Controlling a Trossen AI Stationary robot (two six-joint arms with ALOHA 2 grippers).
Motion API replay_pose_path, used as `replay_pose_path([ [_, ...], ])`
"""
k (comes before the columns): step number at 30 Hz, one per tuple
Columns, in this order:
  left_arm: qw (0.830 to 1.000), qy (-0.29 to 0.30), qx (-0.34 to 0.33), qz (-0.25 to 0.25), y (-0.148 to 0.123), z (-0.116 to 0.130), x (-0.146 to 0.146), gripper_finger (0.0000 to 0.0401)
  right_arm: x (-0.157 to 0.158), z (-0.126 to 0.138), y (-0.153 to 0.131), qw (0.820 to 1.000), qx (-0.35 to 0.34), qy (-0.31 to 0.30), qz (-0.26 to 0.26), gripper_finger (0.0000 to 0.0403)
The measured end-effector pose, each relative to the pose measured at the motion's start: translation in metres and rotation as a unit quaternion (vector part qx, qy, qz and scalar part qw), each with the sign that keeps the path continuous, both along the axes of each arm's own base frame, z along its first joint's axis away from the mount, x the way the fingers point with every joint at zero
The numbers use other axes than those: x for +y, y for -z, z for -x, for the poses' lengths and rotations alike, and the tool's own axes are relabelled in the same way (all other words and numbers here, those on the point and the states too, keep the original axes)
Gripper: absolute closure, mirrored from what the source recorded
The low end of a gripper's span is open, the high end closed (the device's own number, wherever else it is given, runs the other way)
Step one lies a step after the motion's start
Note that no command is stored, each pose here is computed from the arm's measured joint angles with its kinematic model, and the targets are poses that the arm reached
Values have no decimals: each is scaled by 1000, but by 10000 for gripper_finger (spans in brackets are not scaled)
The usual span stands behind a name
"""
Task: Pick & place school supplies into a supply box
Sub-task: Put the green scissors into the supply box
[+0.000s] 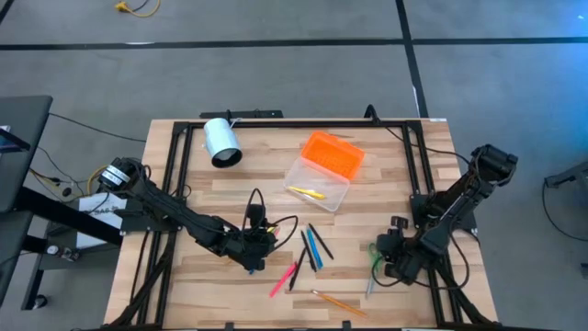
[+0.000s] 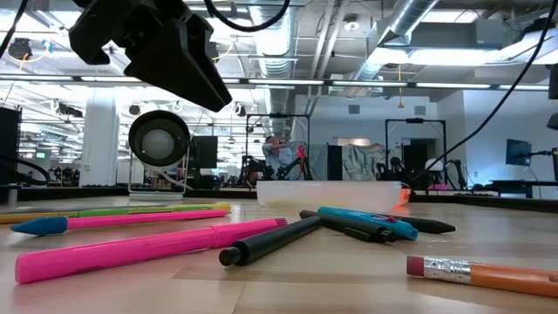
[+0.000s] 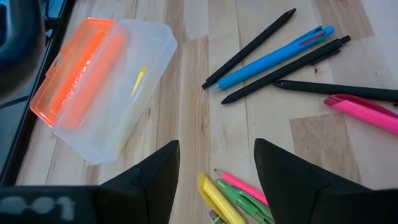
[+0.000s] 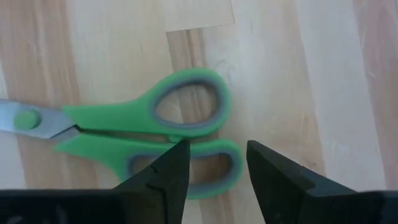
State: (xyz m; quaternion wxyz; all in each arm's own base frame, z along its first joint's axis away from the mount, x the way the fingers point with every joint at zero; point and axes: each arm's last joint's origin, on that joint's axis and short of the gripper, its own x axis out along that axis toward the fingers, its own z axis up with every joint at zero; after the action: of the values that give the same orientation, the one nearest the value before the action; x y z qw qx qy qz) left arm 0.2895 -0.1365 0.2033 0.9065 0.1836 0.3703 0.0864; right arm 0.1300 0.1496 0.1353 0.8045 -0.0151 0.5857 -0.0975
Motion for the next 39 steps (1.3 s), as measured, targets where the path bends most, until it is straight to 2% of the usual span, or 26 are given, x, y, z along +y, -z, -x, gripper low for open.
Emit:
replay_pose_path([
  [7,1000,-4,5,1,1,1,1,202,-2,-1,0,1000,-14,10,15,248],
  [13,1000,-6,5,3,1,1,1,202,-5,4,1,998,-4,63,17,248],
  [21,1000,-10,13,3,8,5,2,202,5,16,1,997,-41,62,12,248],
  [26,1000,-15,13,8,10,5,3,202,10,17,0,999,-45,21,13,248],
  [35,1000,-18,12,11,10,5,3,202,4,7,0,996,-40,-55,54,248],
  [39,1000,-18,12,12,10,5,3,202,2,-2,0,995,-23,-87,44,248],
])
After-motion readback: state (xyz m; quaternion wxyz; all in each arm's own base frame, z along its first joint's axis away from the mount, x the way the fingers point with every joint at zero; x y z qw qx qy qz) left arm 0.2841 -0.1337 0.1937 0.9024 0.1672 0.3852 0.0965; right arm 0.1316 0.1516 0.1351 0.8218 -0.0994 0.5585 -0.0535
